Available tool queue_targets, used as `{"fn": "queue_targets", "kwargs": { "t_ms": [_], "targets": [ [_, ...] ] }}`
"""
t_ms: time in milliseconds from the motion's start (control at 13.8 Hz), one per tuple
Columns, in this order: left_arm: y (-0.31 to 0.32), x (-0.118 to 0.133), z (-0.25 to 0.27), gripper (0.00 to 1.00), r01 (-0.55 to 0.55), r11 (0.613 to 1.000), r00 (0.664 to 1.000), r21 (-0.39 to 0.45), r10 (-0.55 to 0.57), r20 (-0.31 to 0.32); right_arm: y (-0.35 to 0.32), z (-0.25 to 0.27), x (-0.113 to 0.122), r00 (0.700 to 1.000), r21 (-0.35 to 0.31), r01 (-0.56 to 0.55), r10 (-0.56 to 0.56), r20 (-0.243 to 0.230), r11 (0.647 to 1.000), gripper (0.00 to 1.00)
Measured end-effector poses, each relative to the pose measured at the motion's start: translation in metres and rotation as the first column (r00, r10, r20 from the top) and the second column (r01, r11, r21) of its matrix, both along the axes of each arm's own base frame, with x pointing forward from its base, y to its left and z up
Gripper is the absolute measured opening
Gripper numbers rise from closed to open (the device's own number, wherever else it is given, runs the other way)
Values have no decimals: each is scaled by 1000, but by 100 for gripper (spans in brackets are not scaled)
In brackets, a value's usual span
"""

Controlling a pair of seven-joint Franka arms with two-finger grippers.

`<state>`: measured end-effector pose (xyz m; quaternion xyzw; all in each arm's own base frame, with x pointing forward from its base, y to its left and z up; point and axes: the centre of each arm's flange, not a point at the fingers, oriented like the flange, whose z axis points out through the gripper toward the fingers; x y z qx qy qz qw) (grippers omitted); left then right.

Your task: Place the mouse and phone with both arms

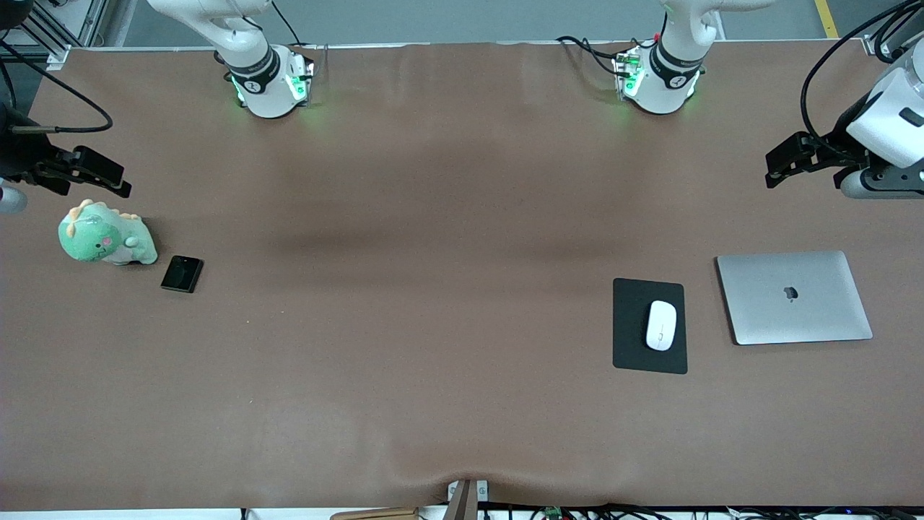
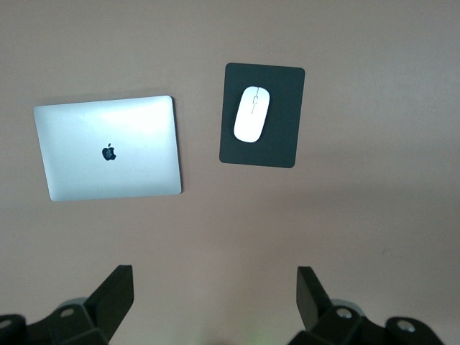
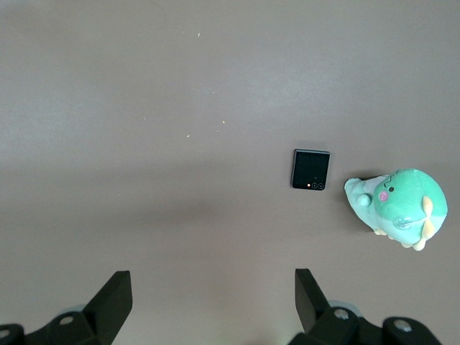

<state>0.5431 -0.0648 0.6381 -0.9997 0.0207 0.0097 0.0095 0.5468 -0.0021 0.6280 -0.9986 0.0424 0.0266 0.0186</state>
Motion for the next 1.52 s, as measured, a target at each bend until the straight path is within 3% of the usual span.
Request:
{"fn": "queue_targets", "kwargs": {
  "t_ms": [1517],
  "targets": [
    [3,0,2,100,-6,1000,1000,0,6,4,-7,-3,-1,1000,0,15,-15,-11,1000,100]
  ]
}}
